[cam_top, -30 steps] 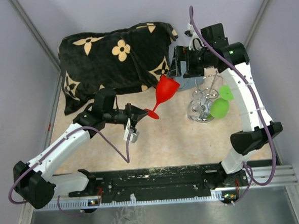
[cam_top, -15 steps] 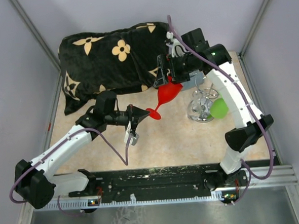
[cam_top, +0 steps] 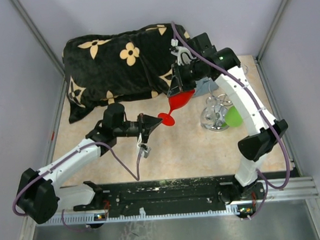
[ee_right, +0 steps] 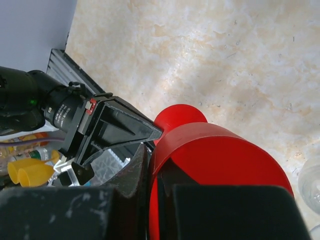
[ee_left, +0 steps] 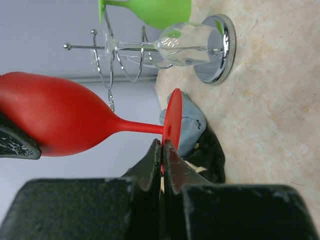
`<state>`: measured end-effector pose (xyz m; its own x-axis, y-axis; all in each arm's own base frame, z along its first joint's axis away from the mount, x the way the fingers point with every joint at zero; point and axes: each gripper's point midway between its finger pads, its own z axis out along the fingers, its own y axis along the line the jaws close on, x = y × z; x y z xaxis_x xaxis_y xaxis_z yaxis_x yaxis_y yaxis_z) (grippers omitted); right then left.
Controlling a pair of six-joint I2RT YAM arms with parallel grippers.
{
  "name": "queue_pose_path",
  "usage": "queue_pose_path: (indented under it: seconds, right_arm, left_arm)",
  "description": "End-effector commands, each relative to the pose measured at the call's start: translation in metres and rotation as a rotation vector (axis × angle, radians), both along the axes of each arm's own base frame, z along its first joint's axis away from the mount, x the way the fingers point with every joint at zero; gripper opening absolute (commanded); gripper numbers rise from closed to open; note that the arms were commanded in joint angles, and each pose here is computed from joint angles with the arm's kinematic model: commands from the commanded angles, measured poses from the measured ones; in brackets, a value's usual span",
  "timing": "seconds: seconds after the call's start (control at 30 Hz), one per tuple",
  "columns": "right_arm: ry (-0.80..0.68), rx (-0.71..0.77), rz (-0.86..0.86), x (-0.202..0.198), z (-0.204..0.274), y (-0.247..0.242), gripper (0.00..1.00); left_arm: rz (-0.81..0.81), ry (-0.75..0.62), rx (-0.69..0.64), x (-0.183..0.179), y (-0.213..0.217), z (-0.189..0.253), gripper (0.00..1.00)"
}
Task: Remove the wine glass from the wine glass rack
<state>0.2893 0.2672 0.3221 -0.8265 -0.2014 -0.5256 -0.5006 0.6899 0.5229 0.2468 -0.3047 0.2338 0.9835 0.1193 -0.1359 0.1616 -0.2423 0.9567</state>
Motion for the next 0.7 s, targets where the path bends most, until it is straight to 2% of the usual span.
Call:
queue_pose_path:
  seconds: [0.0, 0.07, 0.13, 0.2, 0.3, 0.4, 0.5, 0.67]
  right_arm:
    - [-0.124, -0.015, -0.016, 0.004, 0.027, -0.011, 0.0]
    - [-0.151, -0.019, -0.031, 0.005, 0.035, -0.014, 0.0]
    - [-0.183, -0.023, -0.056, 0.008, 0.045, -0.019, 0.0]
    - [-0.213, -0.016, -0.082, 0.011, 0.056, -0.024, 0.0]
    - [-0.275, 0.011, -0.133, 0.019, 0.078, -0.031, 0.0]
    - [-0.34, 0.042, -0.19, 0.031, 0.096, -0.033, 0.0]
    - [-0.36, 0.053, -0.24, 0.049, 0.097, -0.026, 0.0]
    - [-0.413, 0.029, -0.278, 0.078, 0.091, 0.004, 0.0]
  left_arm:
    - [0.037, -0.1, -0.071, 0.013, -0.003, 0.024, 0.12]
    - [0.088, -0.122, -0.103, 0.024, -0.003, 0.031, 0.37]
    - [0.151, -0.133, -0.139, 0.038, -0.001, 0.04, 0.69]
    - [0.234, -0.112, -0.162, 0.053, 0.003, 0.051, 0.89]
    - [0.391, -0.016, -0.218, 0.077, 0.014, 0.068, 0.93]
    - [0.612, 0.151, -0.263, 0.104, 0.035, 0.075, 0.96]
    - [0.825, 0.395, -0.295, 0.12, 0.058, 0.07, 0.99]
    - [1.114, 0.847, -0.389, 0.126, 0.099, 0.053, 1.0]
